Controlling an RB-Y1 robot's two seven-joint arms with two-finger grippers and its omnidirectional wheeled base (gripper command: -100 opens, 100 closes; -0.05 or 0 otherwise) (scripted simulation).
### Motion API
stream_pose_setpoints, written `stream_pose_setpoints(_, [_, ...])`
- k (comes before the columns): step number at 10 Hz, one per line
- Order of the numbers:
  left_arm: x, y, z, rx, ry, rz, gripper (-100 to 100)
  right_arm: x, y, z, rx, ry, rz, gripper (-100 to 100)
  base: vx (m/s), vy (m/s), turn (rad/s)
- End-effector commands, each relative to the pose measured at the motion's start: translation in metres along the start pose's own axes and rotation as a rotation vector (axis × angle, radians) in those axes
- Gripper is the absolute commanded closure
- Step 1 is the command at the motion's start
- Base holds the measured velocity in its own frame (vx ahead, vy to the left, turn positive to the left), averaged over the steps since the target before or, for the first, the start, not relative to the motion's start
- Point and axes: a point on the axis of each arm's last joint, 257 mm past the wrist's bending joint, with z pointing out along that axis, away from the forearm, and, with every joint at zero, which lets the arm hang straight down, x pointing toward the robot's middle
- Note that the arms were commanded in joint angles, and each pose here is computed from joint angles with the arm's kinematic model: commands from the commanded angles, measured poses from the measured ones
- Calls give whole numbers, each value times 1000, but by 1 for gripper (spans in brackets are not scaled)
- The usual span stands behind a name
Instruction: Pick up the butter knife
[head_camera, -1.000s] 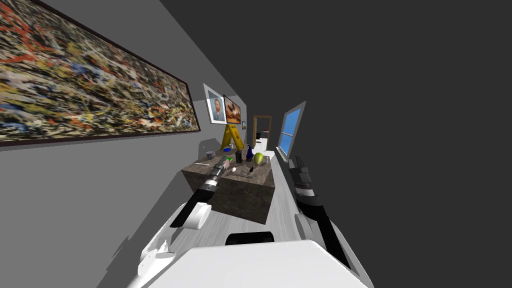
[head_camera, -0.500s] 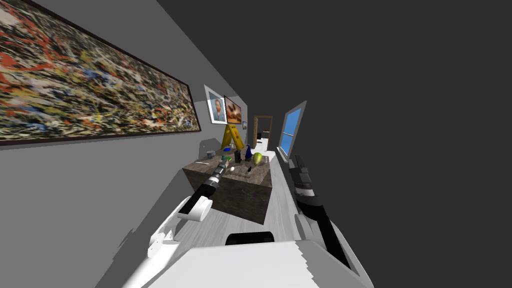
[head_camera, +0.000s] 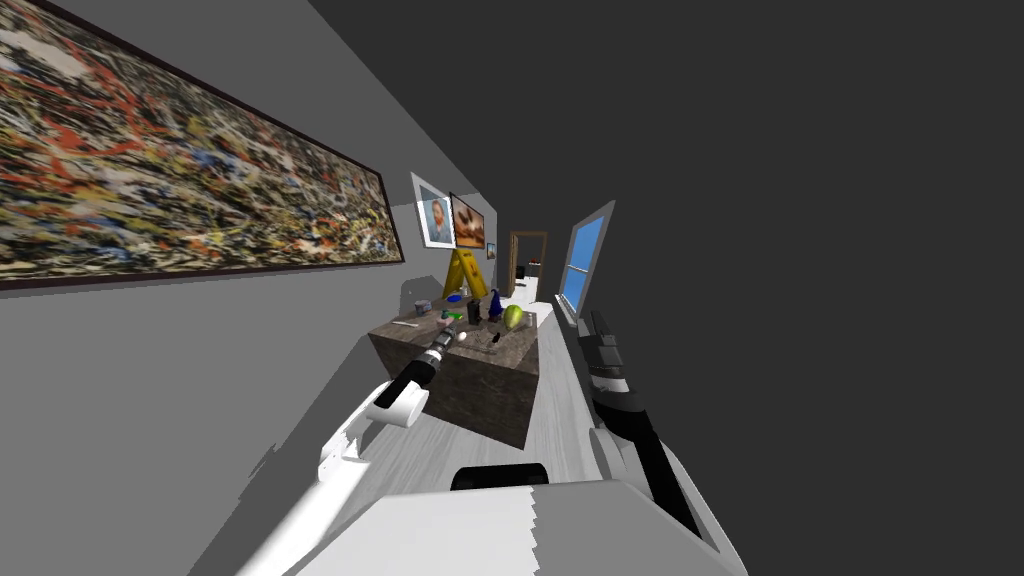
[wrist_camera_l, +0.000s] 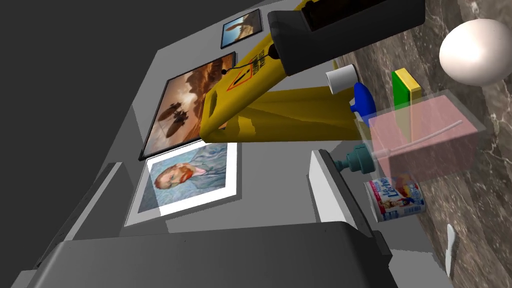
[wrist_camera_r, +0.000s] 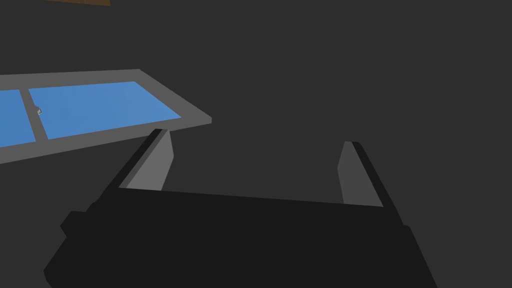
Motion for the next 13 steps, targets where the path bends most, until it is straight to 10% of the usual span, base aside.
stream_pose_setpoints(1, [-1,14,3,-51,12,16,-100,0,0,0,0,0,0,0,-19,-89,43])
stream_pose_setpoints(13, [-17,99,28,-368,75,128,-100,0,0,0,0,0,0,0,-6,-68,28])
